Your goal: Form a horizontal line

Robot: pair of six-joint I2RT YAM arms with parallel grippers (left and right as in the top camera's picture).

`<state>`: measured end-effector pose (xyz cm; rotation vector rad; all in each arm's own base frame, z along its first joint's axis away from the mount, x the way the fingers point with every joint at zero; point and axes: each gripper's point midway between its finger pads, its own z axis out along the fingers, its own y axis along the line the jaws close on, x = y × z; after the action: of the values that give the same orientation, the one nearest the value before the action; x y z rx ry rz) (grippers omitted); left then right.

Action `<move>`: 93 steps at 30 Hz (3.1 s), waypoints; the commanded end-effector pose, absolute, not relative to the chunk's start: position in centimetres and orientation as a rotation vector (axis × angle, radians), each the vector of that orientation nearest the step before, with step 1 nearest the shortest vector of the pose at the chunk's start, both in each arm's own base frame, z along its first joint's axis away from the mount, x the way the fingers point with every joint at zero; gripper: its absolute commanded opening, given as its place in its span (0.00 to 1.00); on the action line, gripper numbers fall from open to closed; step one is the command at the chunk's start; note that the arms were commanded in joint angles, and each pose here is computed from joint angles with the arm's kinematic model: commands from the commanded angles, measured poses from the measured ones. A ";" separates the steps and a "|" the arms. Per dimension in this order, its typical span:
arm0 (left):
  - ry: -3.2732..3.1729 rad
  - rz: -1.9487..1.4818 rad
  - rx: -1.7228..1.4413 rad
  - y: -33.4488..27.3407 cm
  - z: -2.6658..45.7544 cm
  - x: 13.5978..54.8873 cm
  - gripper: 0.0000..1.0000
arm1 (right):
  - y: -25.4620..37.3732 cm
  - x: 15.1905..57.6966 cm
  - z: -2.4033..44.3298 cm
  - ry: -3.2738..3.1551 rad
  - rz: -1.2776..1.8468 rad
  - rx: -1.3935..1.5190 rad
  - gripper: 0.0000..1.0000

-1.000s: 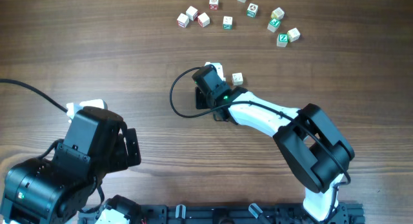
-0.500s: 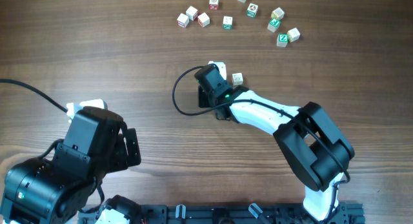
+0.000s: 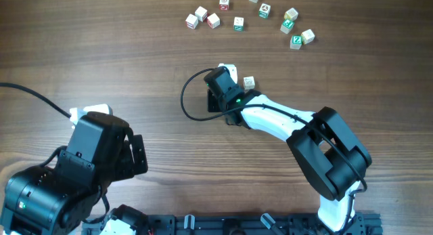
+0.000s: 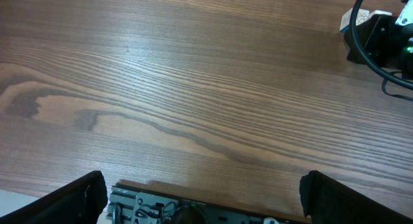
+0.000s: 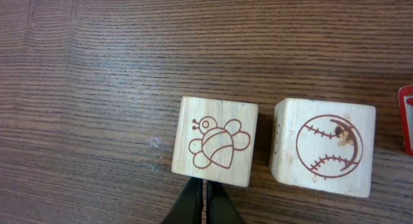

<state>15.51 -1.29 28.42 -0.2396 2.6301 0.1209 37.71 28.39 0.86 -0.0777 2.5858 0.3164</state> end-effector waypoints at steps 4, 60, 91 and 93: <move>2.631 0.127 -0.229 -1.2 28.4 15.5 1.00 | 27.6 37.5 -0.5 2.613 0.267 -0.057 0.05; 2.631 0.128 -0.229 -1.2 28.4 15.5 1.00 | 13.3 42.5 1.4 2.684 0.103 0.475 0.05; 2.631 0.127 -0.229 -1.2 28.4 15.5 1.00 | 18.4 44.6 1.0 2.643 0.362 -0.024 0.05; 2.631 0.127 -0.229 -1.2 28.4 15.5 1.00 | 18.6 44.5 1.0 2.647 0.378 -0.030 0.05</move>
<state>15.51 -1.29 28.42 -0.2396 2.6301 0.1209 44.57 17.89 1.36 0.0125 2.6348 0.3486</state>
